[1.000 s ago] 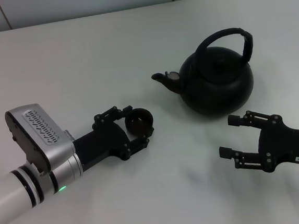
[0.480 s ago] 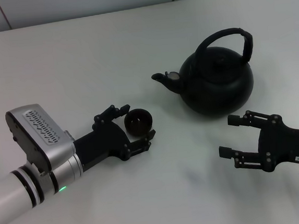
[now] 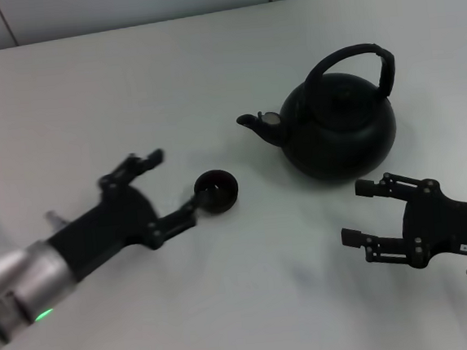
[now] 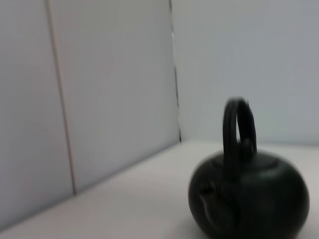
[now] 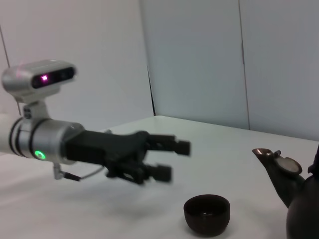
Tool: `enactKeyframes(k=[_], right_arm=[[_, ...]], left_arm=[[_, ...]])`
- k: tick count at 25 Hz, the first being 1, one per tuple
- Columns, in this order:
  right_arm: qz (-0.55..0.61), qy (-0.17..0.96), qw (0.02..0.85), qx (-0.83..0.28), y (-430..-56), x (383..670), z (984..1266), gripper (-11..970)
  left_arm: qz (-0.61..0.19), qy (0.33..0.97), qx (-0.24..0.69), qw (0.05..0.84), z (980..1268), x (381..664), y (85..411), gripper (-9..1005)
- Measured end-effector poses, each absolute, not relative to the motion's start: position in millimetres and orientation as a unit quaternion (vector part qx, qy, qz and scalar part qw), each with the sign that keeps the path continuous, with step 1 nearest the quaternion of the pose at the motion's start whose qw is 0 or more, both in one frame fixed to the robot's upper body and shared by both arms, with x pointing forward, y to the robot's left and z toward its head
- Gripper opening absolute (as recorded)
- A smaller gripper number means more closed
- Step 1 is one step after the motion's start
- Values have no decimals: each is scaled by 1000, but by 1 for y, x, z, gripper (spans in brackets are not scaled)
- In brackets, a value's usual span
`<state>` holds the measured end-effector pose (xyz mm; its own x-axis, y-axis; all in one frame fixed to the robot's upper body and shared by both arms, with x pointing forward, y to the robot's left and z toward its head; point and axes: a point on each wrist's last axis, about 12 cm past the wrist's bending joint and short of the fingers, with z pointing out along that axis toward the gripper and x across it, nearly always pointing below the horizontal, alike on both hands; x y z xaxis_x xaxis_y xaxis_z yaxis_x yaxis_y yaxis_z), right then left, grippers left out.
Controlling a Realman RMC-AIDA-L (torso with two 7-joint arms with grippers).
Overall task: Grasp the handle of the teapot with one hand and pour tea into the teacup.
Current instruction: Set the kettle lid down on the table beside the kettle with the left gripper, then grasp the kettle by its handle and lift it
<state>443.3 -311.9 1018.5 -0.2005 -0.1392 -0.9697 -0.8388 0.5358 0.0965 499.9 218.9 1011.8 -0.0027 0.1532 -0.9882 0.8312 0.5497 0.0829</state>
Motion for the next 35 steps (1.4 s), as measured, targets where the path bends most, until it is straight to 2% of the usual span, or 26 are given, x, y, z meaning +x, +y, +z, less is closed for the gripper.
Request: enactKeyframes(k=[4,6,7,8,9,11,12,25,35], right_arm=[[332,700,527,-349,-312,444,1019,789],[331,700,527,-350,-312,444,1019,789],[332,700,527,-349,-312,444,1019,789],[332,701,526,-348,-312,444,1019,789],[333,701,526,-348,-312,444,1019,789],[334,702,525,-346,-312,444,1019,789],[335,702,525,-346,-312,444,1019,789],[337,703,525,-342,-311,443,1018,789],[339,702,528,-337,-310,440,1017,789]], left_arm=[[-306,639,364,605,1016,478,255,863],[-306,639,364,605,1016,478,255,863],[-307,636,361,609,1017,466,269,863],[-307,636,361,609,1017,466,269,863],[-306,630,362,615,1019,453,282,863],[-306,630,362,615,1019,453,282,863],[-308,627,363,617,1021,442,293,863],[-295,649,425,558,1024,440,318,863],[-289,659,438,538,1020,440,320,863]])
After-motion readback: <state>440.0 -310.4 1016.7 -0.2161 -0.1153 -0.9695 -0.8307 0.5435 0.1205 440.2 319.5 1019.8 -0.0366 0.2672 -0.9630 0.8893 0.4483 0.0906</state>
